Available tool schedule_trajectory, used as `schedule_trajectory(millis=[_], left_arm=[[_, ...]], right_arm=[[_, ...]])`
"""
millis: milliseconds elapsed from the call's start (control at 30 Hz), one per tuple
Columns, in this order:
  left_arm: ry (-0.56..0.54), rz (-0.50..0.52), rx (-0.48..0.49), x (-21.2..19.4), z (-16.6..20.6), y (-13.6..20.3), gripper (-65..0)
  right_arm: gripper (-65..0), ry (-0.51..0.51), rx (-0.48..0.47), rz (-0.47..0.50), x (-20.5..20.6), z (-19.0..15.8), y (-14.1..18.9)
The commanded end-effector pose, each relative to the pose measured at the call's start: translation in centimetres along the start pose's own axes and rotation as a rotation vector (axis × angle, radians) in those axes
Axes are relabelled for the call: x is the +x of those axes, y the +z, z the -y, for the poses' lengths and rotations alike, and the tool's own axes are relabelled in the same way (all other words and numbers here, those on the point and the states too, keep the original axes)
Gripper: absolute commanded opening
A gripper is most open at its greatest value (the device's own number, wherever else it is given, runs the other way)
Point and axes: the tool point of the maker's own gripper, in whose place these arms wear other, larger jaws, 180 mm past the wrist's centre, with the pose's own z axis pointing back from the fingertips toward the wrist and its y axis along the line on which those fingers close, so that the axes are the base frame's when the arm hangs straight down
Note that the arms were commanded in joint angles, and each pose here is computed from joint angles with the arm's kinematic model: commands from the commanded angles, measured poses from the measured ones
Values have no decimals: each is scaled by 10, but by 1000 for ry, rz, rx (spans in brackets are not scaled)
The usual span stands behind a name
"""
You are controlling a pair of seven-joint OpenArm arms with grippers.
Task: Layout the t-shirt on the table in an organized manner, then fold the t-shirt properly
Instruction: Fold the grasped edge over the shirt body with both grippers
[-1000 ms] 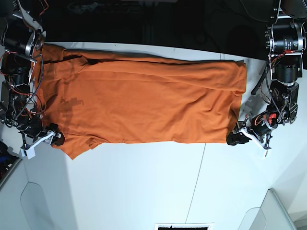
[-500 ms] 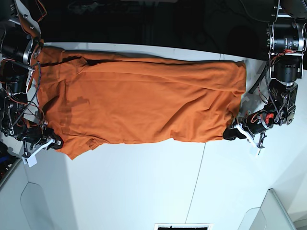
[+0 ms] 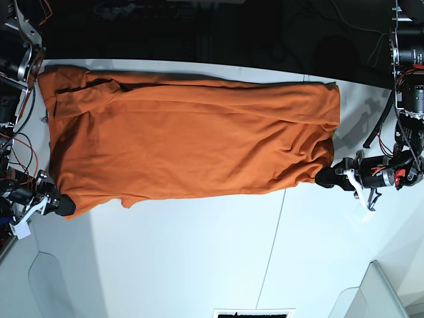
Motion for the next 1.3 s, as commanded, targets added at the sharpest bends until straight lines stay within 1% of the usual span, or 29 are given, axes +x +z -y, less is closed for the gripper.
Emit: schedule_trajectory(millis=[0, 100, 167, 367, 467, 600, 667, 800, 867, 967, 1000, 1067, 1100, 1133, 1167, 1200, 1233, 1267], left_arm=[[-36, 46, -3, 18, 2, 14, -650], [-68, 35, 4, 11, 5, 22, -650], [-105, 21, 15, 6, 7, 28, -650], [-227, -19, 48, -2, 18, 49, -650], [-242, -34, 71, -4, 13, 58, -650], [-242, -71, 91, -10, 8, 64, -650], [-227, -111, 67, -18, 11, 64, -650], [-171, -180, -44, -40, 29, 63, -650], [-146, -191, -83, -48, 34, 62, -650], [-122, -213, -90, -63, 34, 60, -650], [-114, -220, -94, -68, 34, 59, -630], [-101, -224, -99, -74, 34, 58, -517], [-96, -226, -101, -77, 34, 57, -462], [-92, -229, -102, -79, 35, 56, -414], [-92, -234, -99, -81, 34, 56, -381], [-93, -240, -95, -83, 33, 55, -366], [-95, -243, -90, -84, 33, 54, -364], [-96, -244, -90, -84, 33, 54, -364]], right_arm=[[-650, 45, 8, 53, 18, -5, 13], [-650, 95, -5, 47, 6, -10, 21], [-650, 123, -18, 26, -6, -11, 25], [-650, 158, -44, -13, -44, -9, 39], [-650, 162, -64, -10, -56, -6, 51], [-650, 142, -88, 3, -70, 1, 68], [-650, 141, -95, 5, -76, 5, 76], [-650, 134, -124, 8, -87, 10, 91], [-650, 127, -134, 4, -92, 13, 95], [-650, 118, -148, -22, -103, 17, 95], [-650, 116, -149, -28, -106, 17, 96], [-650, 112, -154, -38, -110, 18, 96], [-636, 110, -158, -43, -112, 19, 96], [-560, 109, -165, -50, -114, 21, 97], [-487, 111, -171, -55, -115, 22, 97], [-431, 112, -174, -56, -115, 23, 97], [-398, 113, -174, -55, -115, 22, 97], [-387, 112, -175, -51, -114, 23, 98]])
